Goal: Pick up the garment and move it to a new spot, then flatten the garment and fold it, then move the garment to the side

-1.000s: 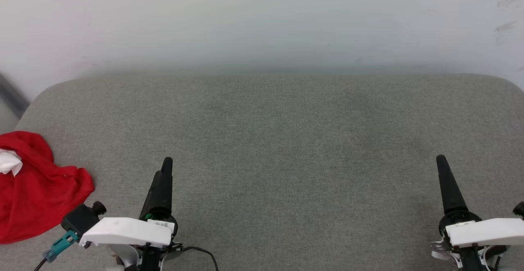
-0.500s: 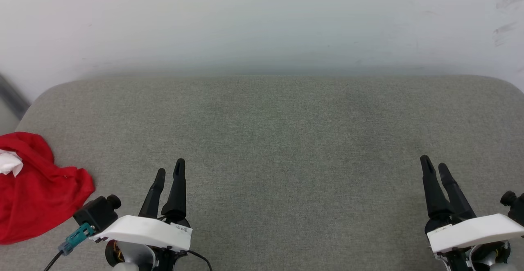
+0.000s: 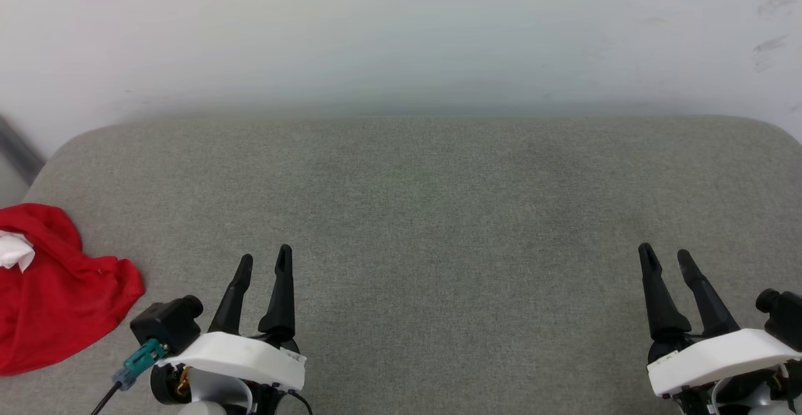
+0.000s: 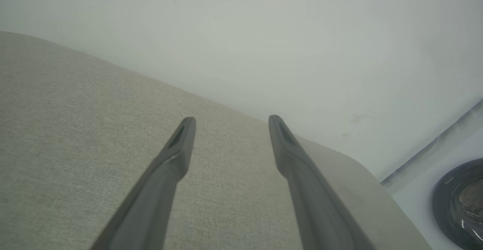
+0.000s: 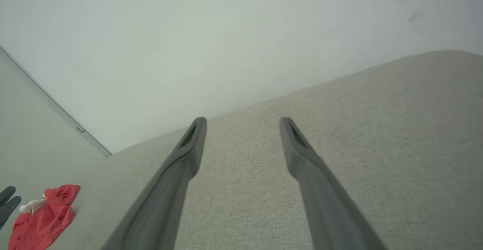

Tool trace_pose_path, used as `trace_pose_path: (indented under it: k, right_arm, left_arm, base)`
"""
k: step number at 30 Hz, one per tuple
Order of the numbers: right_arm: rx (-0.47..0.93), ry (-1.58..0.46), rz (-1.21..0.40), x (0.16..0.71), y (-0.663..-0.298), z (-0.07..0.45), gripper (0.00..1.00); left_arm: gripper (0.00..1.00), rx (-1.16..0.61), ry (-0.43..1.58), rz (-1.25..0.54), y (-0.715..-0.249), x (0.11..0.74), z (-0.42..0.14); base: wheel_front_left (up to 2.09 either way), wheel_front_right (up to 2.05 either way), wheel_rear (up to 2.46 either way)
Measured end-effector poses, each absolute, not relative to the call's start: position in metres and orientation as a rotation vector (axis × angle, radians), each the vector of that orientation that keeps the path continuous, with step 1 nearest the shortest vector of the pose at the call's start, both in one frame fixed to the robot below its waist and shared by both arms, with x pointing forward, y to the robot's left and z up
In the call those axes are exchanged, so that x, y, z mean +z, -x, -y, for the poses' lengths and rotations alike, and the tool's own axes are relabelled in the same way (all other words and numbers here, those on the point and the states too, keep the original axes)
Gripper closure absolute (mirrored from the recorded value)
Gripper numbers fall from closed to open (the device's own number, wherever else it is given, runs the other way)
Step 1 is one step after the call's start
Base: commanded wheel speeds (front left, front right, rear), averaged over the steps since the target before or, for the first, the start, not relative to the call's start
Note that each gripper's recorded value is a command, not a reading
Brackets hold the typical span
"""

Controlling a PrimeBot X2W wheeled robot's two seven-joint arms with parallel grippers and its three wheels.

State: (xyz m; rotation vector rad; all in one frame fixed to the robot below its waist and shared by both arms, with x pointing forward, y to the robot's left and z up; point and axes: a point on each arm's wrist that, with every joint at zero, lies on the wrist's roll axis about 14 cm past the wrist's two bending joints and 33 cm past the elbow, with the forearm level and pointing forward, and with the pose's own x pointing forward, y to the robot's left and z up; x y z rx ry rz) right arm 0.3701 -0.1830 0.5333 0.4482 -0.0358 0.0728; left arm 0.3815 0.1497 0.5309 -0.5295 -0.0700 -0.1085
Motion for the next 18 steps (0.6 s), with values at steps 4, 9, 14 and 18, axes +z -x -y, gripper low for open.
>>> trace_pose_path:
  k: [4,9,14,18]
  right_arm:
    - [0.075,-0.397,0.041,0.5360,-0.3700,0.1826,0.00]
    - [0.075,-0.337,0.045,0.5380,-0.3692,0.1819,0.00]
    - [0.074,-0.284,0.046,0.5388,-0.3682,0.1820,0.00]
    - [0.074,-0.242,0.049,0.5401,-0.3681,0.1816,0.00]
  left_arm:
    - [0.00,-0.113,0.472,0.070,-0.3809,0.5295,-0.1478]
    - [0.00,-0.118,0.402,0.080,-0.3804,0.5304,-0.1462]
    - [0.00,-0.121,0.341,0.088,-0.3799,0.5310,-0.1446]
    - [0.00,-0.124,0.297,0.091,-0.3794,0.5302,-0.1426]
  base:
    - [0.00,0.00,0.00]
    - [0.00,0.00,0.00]
    - [0.00,0.00,0.00]
    - [0.00,0.00,0.00]
